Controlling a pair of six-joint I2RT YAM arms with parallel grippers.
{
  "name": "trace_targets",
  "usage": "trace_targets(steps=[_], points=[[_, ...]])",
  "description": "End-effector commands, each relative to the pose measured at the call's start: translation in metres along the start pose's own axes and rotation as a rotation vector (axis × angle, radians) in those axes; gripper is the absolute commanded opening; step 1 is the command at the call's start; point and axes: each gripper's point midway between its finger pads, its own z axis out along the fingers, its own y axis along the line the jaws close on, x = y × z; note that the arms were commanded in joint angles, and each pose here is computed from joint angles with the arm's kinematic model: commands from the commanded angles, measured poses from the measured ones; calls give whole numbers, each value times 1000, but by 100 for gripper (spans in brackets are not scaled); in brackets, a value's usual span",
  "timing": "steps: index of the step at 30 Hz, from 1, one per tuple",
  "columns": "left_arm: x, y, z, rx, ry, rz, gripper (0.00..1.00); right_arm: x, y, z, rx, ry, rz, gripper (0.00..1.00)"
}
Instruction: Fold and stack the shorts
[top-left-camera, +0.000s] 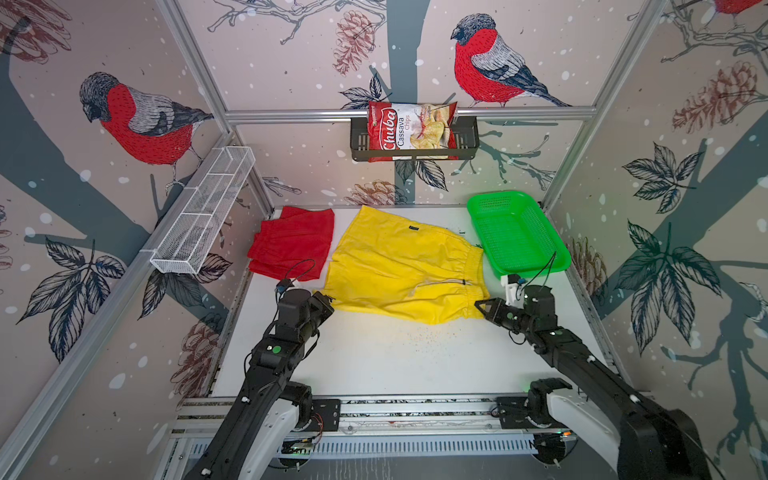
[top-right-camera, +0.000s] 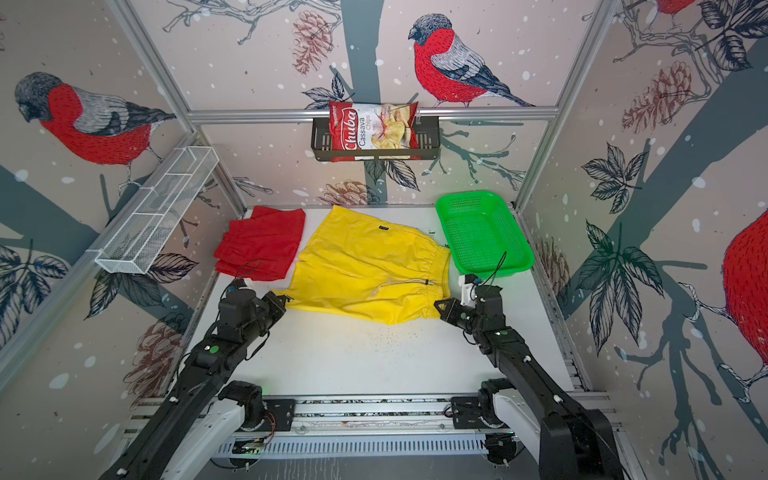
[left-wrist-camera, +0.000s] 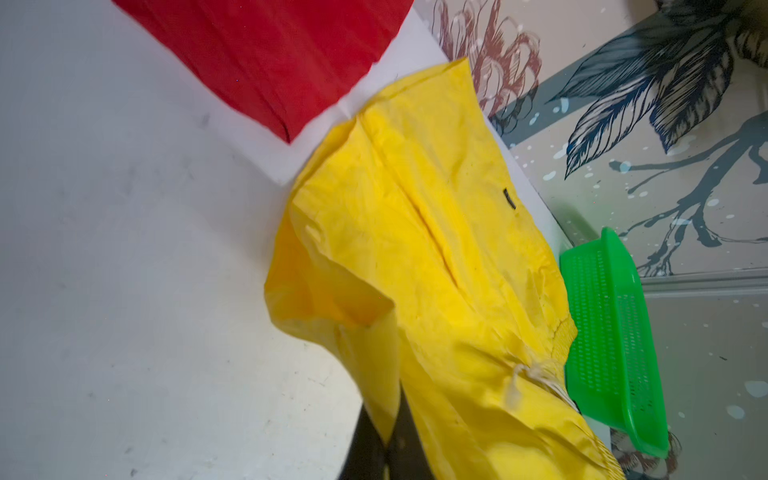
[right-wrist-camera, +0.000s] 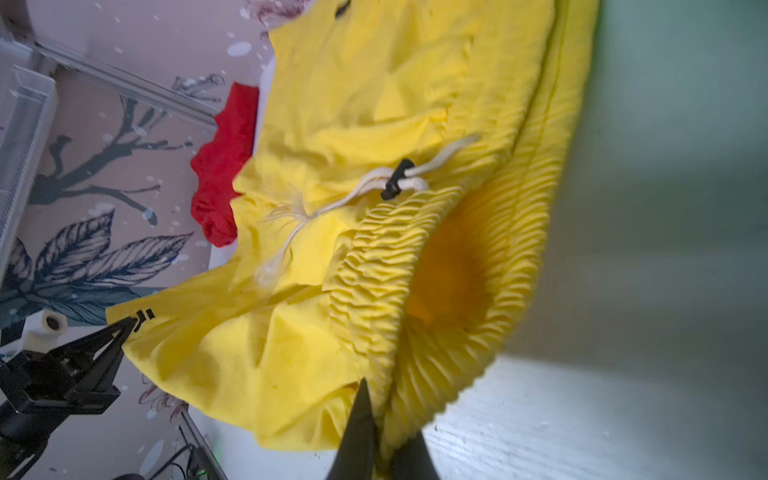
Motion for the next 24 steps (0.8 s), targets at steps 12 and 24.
trace_targets(steps=[12, 24], points=[[-18, 15, -29, -121, -72, 119, 0, 66, 0, -25, 2, 268, 160, 0], [-8, 20, -32, -110, -41, 119, 0, 100, -19, -30, 126, 303, 250, 0]])
